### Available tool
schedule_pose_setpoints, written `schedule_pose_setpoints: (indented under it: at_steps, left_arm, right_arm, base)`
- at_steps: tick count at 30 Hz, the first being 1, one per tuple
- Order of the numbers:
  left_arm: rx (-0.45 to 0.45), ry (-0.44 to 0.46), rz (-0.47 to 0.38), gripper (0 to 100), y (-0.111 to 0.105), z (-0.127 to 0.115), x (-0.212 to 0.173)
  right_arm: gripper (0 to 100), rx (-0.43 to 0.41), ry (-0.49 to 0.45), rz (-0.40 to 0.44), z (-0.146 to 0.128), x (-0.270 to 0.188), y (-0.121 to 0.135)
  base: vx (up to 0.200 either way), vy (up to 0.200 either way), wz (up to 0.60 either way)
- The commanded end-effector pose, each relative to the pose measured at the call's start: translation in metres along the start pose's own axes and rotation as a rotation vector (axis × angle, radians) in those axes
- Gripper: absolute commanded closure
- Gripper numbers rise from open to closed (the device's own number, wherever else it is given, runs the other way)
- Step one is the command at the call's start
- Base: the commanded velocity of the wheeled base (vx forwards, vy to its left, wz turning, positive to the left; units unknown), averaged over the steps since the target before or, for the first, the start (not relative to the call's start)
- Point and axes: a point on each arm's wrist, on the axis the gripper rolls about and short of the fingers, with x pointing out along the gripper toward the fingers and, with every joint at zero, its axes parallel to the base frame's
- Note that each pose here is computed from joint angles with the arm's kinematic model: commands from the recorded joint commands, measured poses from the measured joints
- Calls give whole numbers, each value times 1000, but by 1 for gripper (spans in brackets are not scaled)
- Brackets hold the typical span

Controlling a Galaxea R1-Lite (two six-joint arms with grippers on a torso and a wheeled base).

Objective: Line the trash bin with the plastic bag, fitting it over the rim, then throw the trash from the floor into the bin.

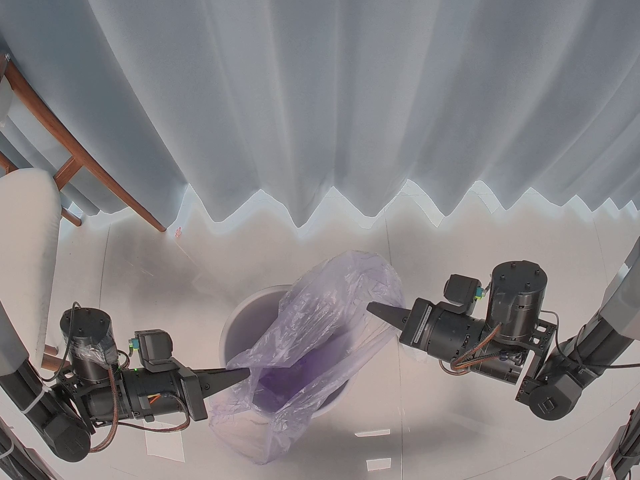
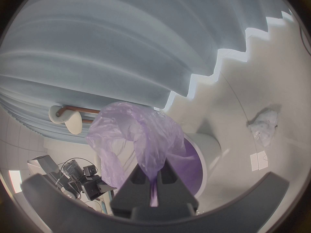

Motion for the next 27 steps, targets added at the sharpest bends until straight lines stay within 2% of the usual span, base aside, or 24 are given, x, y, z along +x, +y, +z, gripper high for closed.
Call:
schedule_pose_setpoints:
  at_steps: [1,7,10,11,17,27]
  left_arm:
    - [4,-14,-7,100,-1,4,2]
    - [6,-35,-7,100,0,9,2]
    - [-11,-49,-11,100,-1,12,4]
    - [-43,-64,-16,100,-1,17,5]
    - [-74,-85,-23,100,-3,22,4]
    - [-88,-93,1,100,6,24,7]
  right_arm:
    - [100,13,1,-1,0,1,0]
    - [100,47,23,14,0,-1,1]
    - [100,55,29,21,0,-2,1]
    - [100,64,28,20,1,-2,1]
    - [100,91,59,-16,1,1,0]
    - [100,104,42,-31,7,4,-5]
  base:
    - [0,0,0]
    - [0,0,0]
    - [0,0,0]
    - [0,0,0]
    - [0,0,0]
    - [0,0,0]
